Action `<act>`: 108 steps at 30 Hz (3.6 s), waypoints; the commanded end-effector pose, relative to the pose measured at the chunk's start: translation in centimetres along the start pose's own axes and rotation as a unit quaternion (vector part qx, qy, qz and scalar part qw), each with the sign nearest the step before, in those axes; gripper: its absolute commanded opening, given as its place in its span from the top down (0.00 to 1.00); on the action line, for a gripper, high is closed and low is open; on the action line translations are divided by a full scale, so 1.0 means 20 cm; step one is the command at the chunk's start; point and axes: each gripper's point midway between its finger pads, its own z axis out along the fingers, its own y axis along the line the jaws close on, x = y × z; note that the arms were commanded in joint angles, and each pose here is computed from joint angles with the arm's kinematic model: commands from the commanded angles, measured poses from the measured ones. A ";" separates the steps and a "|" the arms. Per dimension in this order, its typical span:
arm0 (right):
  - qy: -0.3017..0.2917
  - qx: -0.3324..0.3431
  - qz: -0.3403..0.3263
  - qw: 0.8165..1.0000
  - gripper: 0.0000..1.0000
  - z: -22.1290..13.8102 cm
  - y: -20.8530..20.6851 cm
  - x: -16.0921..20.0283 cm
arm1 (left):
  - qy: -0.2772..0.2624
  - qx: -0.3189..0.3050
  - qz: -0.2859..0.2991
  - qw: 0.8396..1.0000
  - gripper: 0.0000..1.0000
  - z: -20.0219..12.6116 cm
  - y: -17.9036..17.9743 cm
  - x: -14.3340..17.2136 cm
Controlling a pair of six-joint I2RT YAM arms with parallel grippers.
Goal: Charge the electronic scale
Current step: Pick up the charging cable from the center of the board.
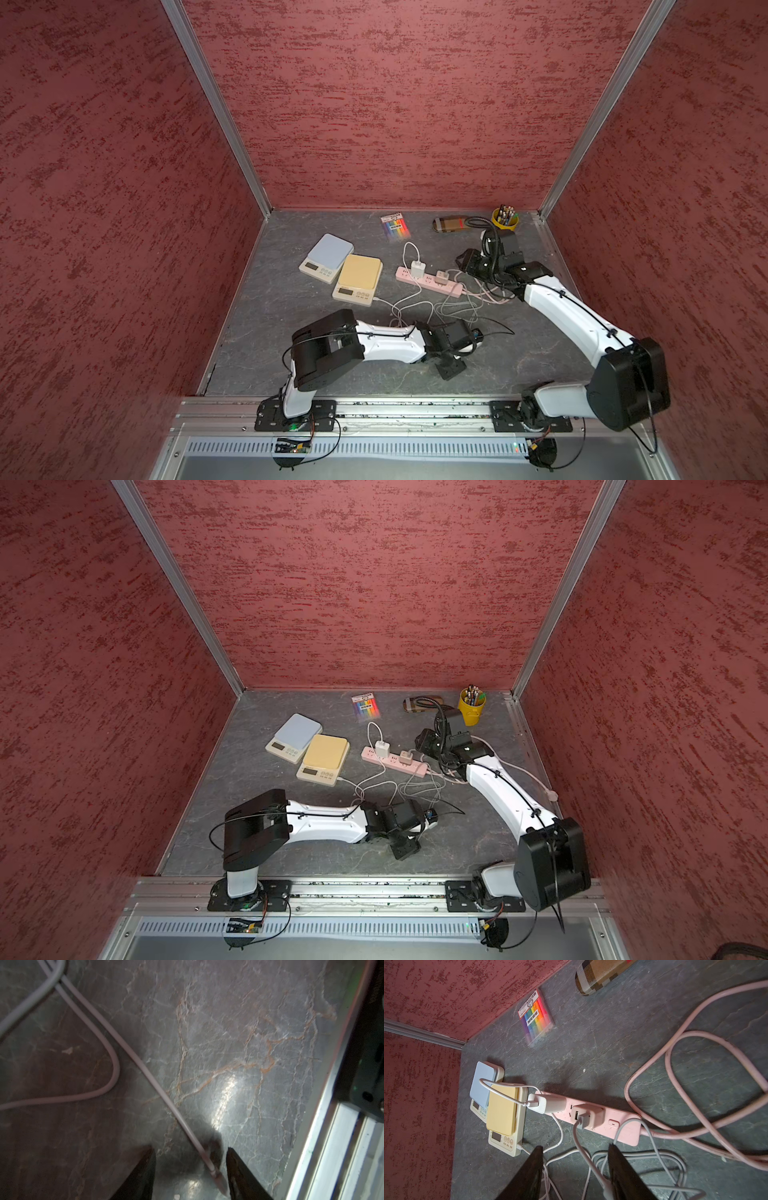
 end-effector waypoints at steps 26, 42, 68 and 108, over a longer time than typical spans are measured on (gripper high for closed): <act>-0.045 -0.058 -0.051 0.996 0.48 -0.10 0.11 -0.10 | 0.094 -0.033 -0.034 0.994 0.71 -0.17 0.49 0.41; -0.051 -0.049 -0.077 0.995 0.48 -0.13 0.10 -0.10 | 0.109 -0.033 -0.052 0.992 0.68 -0.19 0.45 0.44; -0.115 -0.220 -0.314 0.916 0.53 -0.38 0.45 0.04 | -0.072 0.110 -0.101 0.986 1.00 -0.83 0.54 0.08; -0.072 -0.239 -0.658 0.710 1.00 -0.04 0.86 0.72 | -0.158 0.152 -0.174 0.960 0.95 -1.16 0.77 0.11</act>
